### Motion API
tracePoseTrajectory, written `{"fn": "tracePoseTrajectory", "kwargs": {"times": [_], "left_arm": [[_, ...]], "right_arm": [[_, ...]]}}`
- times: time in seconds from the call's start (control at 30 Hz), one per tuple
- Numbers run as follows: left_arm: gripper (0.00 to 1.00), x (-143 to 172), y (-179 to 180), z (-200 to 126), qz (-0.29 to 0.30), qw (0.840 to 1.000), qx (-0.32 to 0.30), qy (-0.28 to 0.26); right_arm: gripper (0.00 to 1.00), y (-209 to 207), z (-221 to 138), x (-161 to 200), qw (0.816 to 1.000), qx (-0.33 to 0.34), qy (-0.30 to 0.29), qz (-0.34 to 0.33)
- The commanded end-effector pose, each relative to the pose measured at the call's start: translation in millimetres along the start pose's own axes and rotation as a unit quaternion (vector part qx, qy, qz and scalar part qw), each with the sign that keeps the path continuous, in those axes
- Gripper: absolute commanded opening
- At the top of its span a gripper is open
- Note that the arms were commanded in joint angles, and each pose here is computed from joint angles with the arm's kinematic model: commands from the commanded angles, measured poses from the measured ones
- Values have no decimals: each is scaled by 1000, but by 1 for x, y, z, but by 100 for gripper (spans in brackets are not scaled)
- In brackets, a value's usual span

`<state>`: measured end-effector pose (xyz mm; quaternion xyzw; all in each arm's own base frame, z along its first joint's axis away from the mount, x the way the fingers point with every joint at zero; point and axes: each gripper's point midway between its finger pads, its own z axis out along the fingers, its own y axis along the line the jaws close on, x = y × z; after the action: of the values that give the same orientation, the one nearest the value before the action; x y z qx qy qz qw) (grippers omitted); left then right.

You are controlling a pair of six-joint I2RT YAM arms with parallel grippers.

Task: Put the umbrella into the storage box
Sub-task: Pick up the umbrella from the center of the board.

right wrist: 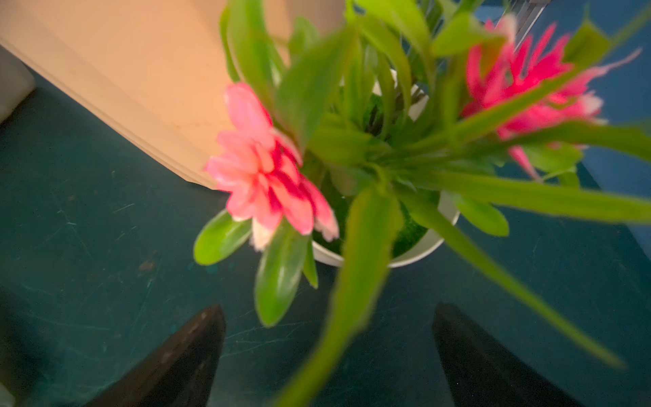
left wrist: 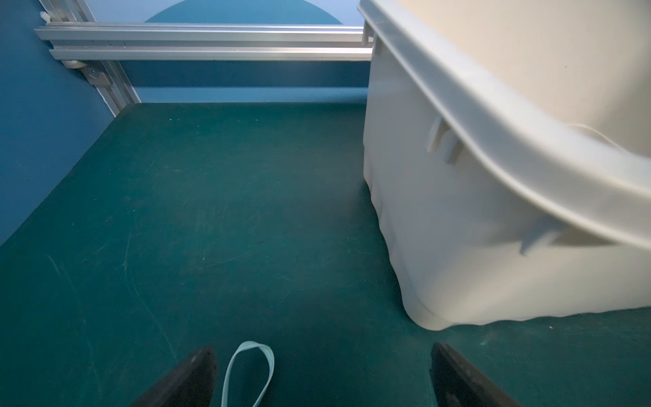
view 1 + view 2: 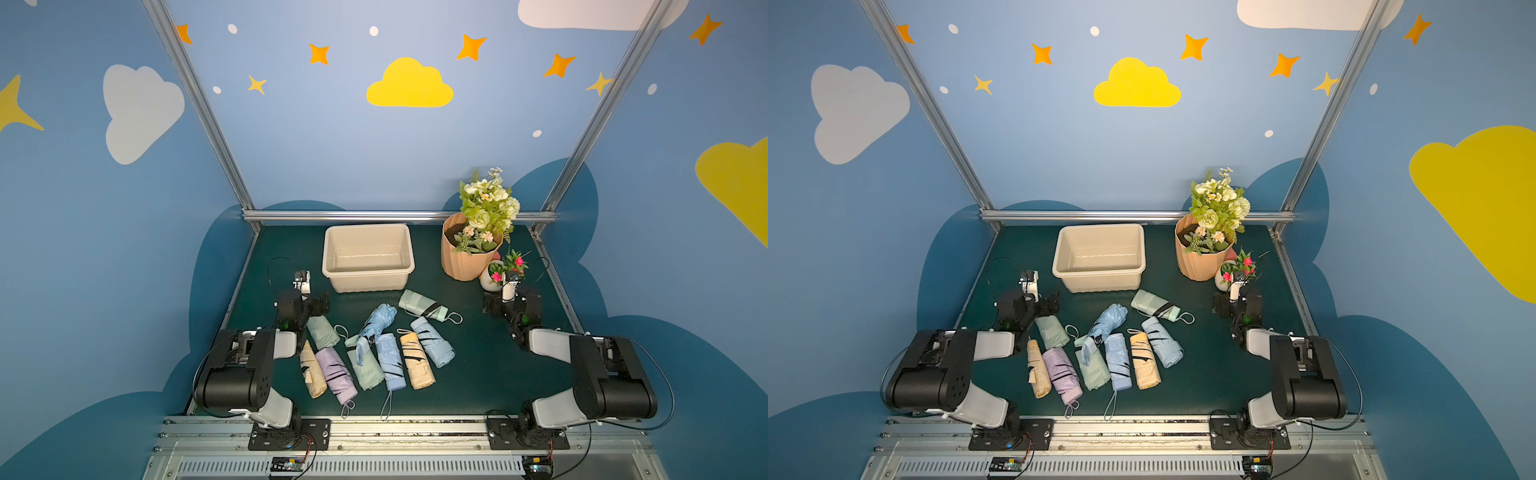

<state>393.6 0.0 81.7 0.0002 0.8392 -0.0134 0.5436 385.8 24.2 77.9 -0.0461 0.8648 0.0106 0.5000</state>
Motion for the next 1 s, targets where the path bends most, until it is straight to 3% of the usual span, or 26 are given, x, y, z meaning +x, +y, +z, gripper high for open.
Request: {"fn": "tracePoseTrajectory", "kwargs": {"times": [0.0, 0.1, 0.17, 0.3, 0.43, 0.57, 0.77, 0.97], "left_arm": [[100, -21, 1, -13, 1, 1000, -3, -19], [100, -42, 4, -32, -10, 999, -15, -27], [100, -57, 9, -48, -42, 998, -32, -28], [100, -73, 21, -82, -140, 988, -70, 6], [100, -75, 3, -114, -179, 983, -27, 41], [100, -76, -22, -143, -211, 976, 28, 50], [100, -78, -72, -169, -154, 979, 86, 97], [100, -58, -133, -179, -38, 972, 148, 179]], "right_arm": [[98, 7, -23, -35, 999, -20, -43, -15], [98, 1, -54, -56, 998, -3, -69, 4], [98, -13, -76, -66, 995, 33, -71, 65], [98, -25, -110, -62, 988, 58, -17, 143], [98, -6, -128, -63, 981, -1, 3, 191], [98, 36, -150, -72, 968, -114, 29, 223], [98, 72, -168, -65, 944, -176, 90, 264], [98, 82, -174, -66, 949, -190, 95, 233]]}}
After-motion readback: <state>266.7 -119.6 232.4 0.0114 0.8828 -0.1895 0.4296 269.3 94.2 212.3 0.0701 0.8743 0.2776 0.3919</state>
